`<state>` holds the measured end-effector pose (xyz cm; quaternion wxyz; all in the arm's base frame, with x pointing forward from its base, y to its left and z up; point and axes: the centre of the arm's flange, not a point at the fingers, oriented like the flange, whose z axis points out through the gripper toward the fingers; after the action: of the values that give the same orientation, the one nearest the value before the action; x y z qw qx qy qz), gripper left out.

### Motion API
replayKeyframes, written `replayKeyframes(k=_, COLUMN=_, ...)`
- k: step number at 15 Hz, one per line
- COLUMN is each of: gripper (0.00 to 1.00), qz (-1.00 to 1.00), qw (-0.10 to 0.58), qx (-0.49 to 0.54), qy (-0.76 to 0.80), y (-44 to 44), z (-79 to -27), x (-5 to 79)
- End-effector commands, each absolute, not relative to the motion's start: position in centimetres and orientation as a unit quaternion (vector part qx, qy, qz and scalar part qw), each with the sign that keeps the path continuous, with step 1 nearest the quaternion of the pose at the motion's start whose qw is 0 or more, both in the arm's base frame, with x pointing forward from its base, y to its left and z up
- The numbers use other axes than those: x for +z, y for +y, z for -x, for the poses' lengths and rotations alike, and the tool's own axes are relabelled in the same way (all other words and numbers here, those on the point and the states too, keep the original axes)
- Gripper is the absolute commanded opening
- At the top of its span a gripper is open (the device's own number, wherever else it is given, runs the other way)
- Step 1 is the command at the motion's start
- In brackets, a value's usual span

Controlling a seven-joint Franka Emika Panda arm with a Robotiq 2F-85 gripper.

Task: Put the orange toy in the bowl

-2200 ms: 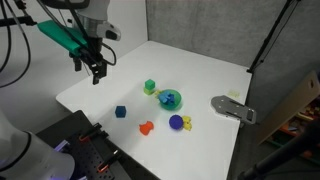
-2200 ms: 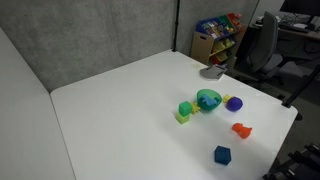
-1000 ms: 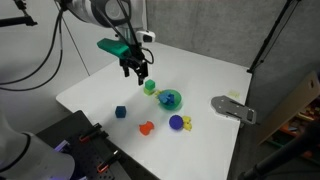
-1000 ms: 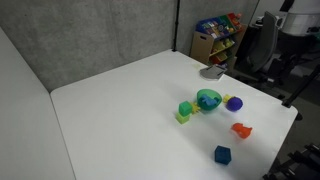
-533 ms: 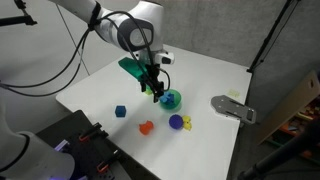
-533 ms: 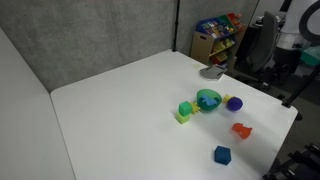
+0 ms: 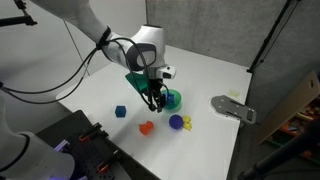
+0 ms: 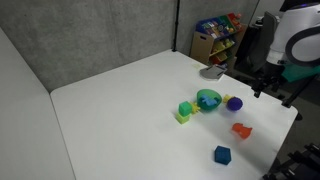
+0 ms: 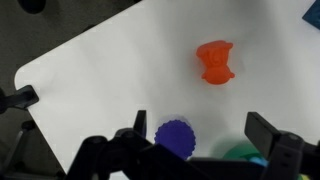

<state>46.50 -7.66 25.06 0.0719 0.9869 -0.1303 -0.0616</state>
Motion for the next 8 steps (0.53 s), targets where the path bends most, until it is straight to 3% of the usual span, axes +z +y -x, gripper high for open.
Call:
replayKeyframes(k=1, gripper=1.0, qz=-0.983, qw=0.087, qx=-0.055, qy=-0.153, y=-7.0, z=-46.2, x=22.5)
replayKeyframes(k=8, gripper=1.0, qz=-0.985, qw=0.067, qx=-0.047, qy=-0.149, y=-7.3, z=-46.5, x=21.4)
